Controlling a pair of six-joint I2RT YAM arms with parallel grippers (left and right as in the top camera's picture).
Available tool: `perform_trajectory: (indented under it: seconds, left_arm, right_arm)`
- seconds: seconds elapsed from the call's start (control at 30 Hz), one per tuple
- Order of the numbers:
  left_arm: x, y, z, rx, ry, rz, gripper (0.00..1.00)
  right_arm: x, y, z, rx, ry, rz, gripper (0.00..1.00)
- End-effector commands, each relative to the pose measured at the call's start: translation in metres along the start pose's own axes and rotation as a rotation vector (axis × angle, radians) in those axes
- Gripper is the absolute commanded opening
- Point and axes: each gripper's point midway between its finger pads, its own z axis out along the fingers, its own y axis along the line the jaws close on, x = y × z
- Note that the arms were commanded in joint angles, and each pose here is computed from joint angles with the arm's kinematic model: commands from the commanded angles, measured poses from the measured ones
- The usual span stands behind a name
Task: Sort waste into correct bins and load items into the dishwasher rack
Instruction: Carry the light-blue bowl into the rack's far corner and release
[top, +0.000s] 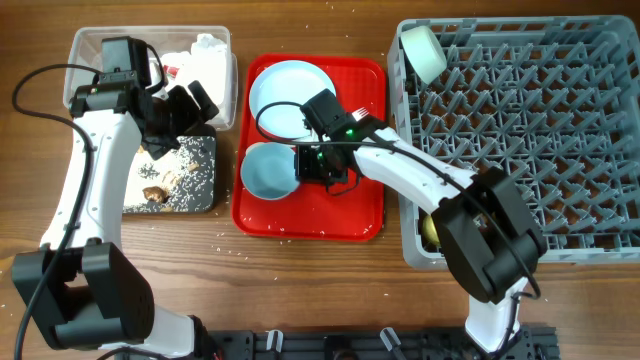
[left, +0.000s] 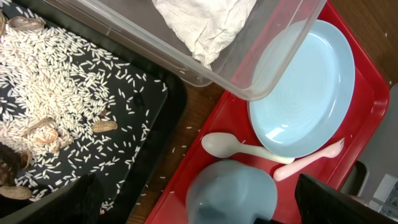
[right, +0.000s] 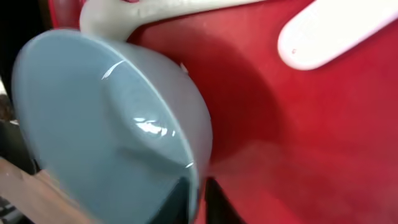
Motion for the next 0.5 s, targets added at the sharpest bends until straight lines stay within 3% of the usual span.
perform_trajectory:
  seconds: [0.0,0.13,0.23,0.33,0.47]
  left_arm:
    - [-0.005,-0.005,-0.006,0.015,-0.018,0.007,1.0]
    - [-0.005,-0.005,-0.006,0.015,-0.018,0.007,1.0]
    - [-0.005,-0.005,-0.006,0.015,-0.019,0.007,1.0]
    - [-0.005,-0.005,-0.006,0.015,-0.018,0.007,1.0]
    - [-0.005,-0.005,-0.006,0.015,-0.019,0.007,1.0]
  right_arm:
    - [0.001,-0.004,0.009,0.007,0.011,0.022,0.04]
    - [-0.02,-0.011,-0.038,0.028,-0.082,-0.01,0.04]
    - [-0.052,-0.041,-0.132,0.163,-0.331,0.001,0.04]
    - [-0.063,-0.091,-0.258,0.446,-0.699,0.094,0.04]
    - [-0.028,-0.142,-0.379,0.891,-0.995,0.157,0.04]
